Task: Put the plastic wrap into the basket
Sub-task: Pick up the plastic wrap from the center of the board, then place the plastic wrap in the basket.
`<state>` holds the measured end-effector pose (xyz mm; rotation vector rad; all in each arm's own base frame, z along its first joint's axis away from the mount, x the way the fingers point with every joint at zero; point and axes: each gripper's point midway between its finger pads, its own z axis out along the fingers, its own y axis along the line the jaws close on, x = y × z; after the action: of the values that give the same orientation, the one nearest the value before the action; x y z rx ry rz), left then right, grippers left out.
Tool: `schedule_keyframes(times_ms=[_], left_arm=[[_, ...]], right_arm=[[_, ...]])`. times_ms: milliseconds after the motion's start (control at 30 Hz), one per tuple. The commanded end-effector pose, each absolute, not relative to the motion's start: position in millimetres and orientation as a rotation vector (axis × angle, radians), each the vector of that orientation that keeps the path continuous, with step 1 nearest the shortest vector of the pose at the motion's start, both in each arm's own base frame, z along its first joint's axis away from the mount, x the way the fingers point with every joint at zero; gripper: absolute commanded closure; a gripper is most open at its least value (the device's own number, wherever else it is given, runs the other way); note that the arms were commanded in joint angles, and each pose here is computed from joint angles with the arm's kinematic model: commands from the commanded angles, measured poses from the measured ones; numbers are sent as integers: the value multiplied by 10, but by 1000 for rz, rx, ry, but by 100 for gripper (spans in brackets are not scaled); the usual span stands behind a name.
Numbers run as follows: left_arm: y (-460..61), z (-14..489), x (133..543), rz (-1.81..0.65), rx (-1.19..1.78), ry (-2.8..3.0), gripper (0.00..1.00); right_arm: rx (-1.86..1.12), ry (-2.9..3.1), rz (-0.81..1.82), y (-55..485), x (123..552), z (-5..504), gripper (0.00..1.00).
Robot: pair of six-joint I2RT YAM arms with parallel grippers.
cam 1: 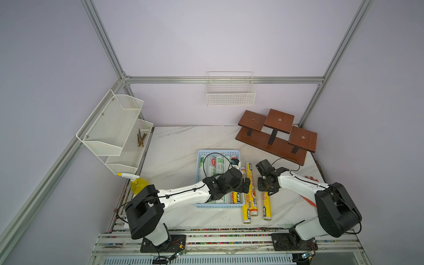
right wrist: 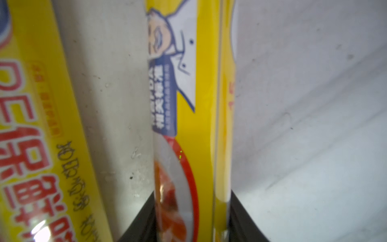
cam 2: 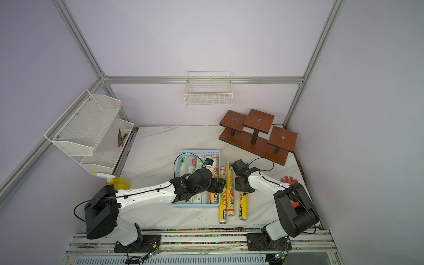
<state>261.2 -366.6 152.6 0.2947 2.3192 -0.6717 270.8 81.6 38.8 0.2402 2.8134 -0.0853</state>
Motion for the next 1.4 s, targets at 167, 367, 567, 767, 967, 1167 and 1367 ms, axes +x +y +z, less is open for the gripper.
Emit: schedule_keyframes(times_ms=[167, 367, 567, 767, 967, 1167, 1367], left_arm=[[-3473, 1879, 2657, -660, 226, 2209, 0], [-3149, 2080, 2674, -580, 161, 2138, 0], [-2820, 2153, 2670, -511, 99, 2095, 0], [-2432, 2114, 2632, -427, 34, 2100, 0], [-1974, 2085, 2585, -367, -39, 2099, 0], [-1549, 1951, 2545, -354, -133, 2134, 0], [-1504, 1860, 2526, -489, -141, 2182, 0]], right_arm=[[268, 2622, 94, 902, 2799, 1186, 69], [159, 2422, 646, 1534, 2878, 1835, 69], [100, 2333, 883, 2037, 2939, 2114, 68], [55, 2268, 1073, 2640, 3005, 2264, 68], [50, 2267, 1163, 3035, 3103, 2239, 68], [88, 2268, 1235, 3320, 3218, 2139, 68], [93, 2334, 1257, 3605, 3327, 1861, 68]])
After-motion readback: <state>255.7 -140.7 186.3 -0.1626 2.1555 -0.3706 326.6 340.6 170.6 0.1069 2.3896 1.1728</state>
